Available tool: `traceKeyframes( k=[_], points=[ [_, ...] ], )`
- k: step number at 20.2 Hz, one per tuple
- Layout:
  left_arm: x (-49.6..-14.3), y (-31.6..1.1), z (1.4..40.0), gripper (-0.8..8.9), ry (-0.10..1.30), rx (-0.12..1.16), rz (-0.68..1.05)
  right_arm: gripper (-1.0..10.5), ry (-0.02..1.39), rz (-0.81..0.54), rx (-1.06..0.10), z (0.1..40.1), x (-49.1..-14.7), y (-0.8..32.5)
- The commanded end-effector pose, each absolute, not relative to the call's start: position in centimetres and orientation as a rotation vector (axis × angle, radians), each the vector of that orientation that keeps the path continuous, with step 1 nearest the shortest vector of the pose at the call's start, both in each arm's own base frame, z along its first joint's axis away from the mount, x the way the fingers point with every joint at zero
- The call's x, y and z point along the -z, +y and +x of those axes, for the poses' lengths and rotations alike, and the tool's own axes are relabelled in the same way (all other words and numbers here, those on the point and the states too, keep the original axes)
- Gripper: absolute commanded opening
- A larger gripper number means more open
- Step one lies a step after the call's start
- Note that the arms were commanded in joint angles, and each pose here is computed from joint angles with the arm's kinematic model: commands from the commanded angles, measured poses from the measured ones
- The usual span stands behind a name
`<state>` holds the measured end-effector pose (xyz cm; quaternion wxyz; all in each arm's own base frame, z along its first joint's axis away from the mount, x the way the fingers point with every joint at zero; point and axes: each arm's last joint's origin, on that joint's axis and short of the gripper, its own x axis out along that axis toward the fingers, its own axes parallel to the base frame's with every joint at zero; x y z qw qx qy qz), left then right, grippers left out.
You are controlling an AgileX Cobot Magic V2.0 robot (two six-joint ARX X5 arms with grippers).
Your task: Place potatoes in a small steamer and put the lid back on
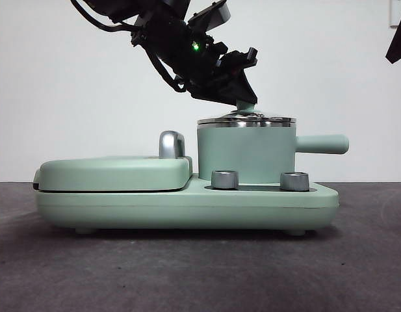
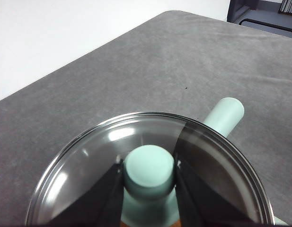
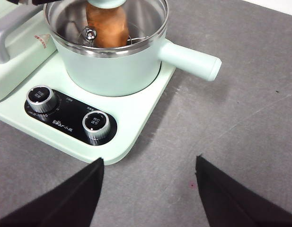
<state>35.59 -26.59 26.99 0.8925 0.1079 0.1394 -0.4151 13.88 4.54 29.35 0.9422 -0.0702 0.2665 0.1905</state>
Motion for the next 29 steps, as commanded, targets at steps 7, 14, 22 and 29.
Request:
traceKeyframes(
  k=[7,14,22,29],
  points=[
    [-25.5,-27.0,36.0,1.91,0.342,0.864,0.238,3.1,0.539,-0.156,-0.392,14.0,-29.4,4.6],
    [-27.4,-26.3,35.4,2.49,0.336,0.852,0.194,3.1,0.54,-0.156,-0.392,14.0,-29.4,4.6],
    [-33.8,-19.9,33.2,2.49,0.446,0.845,-0.009,3.1,0.537,-0.152,-0.4,14.0,-29.5,4.7],
    [-36.1,-13.4,30.4,2.48,0.496,0.772,0.006,3.1,0.54,-0.127,-0.453,13.9,-29.5,4.8]
  ],
)
